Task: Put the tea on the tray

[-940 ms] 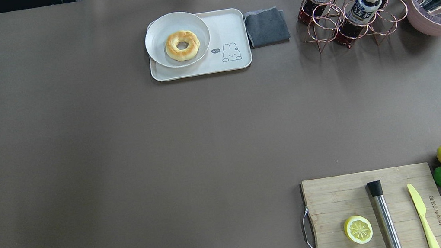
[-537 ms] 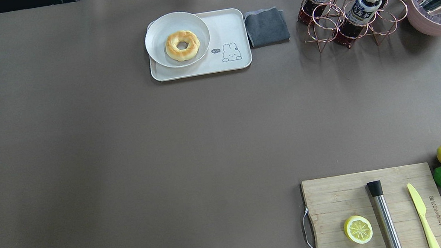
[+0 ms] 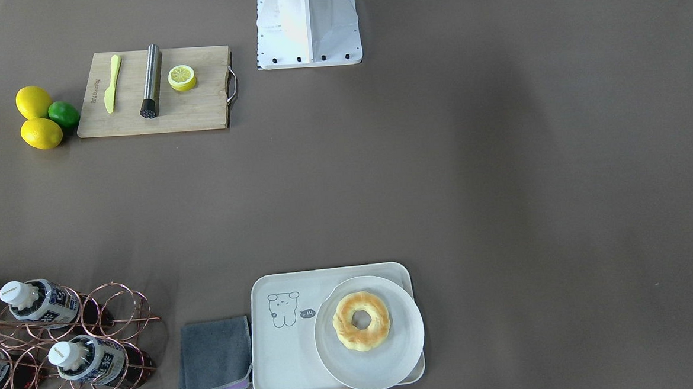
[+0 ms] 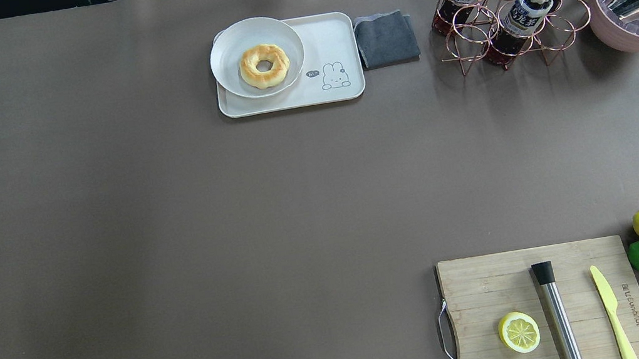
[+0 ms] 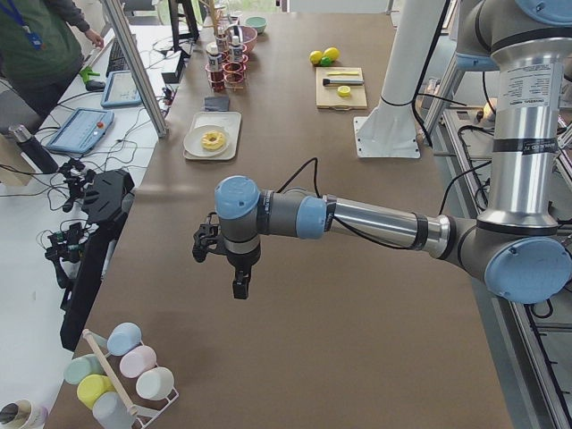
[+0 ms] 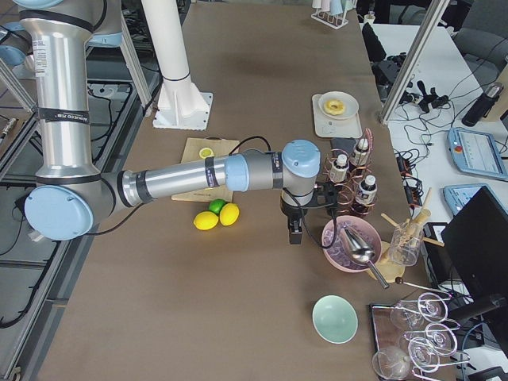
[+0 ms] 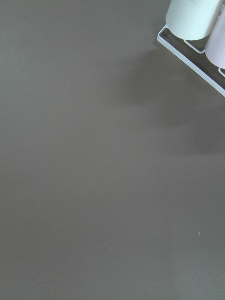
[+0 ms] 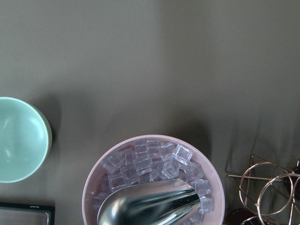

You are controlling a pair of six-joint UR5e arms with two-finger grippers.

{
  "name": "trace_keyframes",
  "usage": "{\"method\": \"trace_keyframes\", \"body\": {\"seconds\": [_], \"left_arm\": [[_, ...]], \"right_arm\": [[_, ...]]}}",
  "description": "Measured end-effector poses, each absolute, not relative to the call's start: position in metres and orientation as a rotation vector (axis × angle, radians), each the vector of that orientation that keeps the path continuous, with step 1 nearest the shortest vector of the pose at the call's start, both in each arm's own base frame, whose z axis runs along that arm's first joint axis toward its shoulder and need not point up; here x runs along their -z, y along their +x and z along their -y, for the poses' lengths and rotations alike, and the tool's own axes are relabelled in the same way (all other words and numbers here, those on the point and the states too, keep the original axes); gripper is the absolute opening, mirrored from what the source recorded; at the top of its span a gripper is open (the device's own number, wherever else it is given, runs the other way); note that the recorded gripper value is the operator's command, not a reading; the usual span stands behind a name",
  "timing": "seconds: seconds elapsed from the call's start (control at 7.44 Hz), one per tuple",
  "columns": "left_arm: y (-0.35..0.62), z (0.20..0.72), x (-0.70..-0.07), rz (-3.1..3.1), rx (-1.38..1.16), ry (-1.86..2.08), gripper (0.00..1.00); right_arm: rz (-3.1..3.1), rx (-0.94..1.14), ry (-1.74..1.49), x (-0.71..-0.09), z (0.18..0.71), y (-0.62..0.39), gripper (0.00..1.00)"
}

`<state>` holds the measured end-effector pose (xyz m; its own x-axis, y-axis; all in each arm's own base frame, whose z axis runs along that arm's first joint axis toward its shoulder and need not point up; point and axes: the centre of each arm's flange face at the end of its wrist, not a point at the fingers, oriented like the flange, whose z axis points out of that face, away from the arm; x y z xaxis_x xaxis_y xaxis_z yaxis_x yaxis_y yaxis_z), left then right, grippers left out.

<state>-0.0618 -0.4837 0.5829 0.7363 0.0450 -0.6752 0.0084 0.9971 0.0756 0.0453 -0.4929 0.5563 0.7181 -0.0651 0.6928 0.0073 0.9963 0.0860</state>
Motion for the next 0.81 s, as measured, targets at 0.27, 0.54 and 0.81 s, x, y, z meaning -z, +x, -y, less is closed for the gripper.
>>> {"method": "trace_keyframes", "body": {"seconds": [0.27, 0.54, 0.81], "left_arm": [[-0.060, 0.485, -0.584, -0.761, -0.047, 0.110, 0.98], [-0.055, 0.482, -0.592, -0.859, -0.046, 0.100, 0.98], [-0.052, 0.484, -0.571, -0.940, -0.089, 0.178, 0.98]], "right_arm": [[0.772, 0.079, 0.136, -0.548, 0.489, 0.053, 1.00], [0.799, 0.099, 0.161, -0.540, 0.492, 0.050, 1.00], [0.830, 0.108, 0.195, -0.502, 0.510, 0.032, 0.98]]}}
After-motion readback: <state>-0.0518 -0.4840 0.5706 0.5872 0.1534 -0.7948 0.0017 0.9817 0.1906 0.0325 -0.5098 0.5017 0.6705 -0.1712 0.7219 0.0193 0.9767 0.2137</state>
